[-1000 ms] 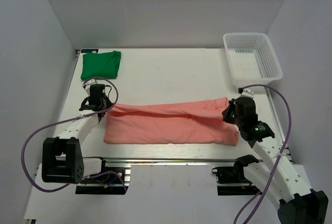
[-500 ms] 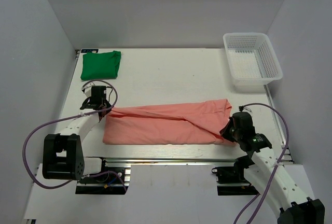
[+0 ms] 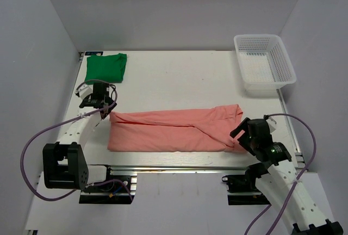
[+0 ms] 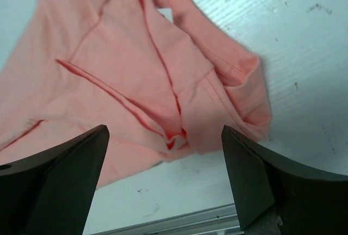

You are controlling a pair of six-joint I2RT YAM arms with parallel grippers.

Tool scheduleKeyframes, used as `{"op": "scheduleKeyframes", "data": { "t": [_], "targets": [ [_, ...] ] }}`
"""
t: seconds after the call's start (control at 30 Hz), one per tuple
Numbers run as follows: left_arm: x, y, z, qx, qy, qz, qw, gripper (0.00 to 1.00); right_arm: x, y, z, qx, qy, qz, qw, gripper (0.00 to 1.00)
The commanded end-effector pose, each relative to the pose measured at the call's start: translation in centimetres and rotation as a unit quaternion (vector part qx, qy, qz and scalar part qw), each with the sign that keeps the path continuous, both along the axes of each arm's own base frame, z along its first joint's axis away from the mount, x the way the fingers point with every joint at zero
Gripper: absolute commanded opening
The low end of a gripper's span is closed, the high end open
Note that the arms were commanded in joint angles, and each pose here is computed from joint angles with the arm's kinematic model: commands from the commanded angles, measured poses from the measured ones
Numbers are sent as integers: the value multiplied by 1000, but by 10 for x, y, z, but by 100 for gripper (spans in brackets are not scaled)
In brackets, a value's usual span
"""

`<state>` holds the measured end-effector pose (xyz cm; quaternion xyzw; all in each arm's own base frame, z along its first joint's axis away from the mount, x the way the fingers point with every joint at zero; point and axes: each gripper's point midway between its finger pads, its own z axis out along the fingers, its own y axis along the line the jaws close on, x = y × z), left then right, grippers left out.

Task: Fold and stack the t-shirts
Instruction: Fold the other side of the tshirt into a rectangle, then rotate the tshirt 90 degrees

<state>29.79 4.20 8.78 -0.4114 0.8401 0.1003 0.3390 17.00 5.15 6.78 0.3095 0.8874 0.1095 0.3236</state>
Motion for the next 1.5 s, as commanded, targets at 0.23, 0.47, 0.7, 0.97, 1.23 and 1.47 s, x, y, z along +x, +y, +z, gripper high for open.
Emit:
{"op": "scheduleKeyframes", "data": {
  "t": [0.23,0.47,0.7,0.97,1.23,1.47],
  "targets": [
    [36,-41,44,-45,-52,-137,988,100,47,61,58,31,-116,210,970,90],
    [58,-105,20,-133,-76,-307,939,100,68,91,54,64,-127,260,955,90],
    [42,-129,-29,-175,-19,-352,919,98,66,84,39,52,-111,241,963,90],
    [-10,-99,-31,-134,15,-294,946,98,61,76,22,45,-86,224,970,90],
    [-47,-87,-83,-141,96,-241,955,98,58,70,6,32,-61,217,974,90],
    [-56,-85,-105,-146,144,-227,952,98,61,69,-1,20,-43,221,974,90]
  ]
}}
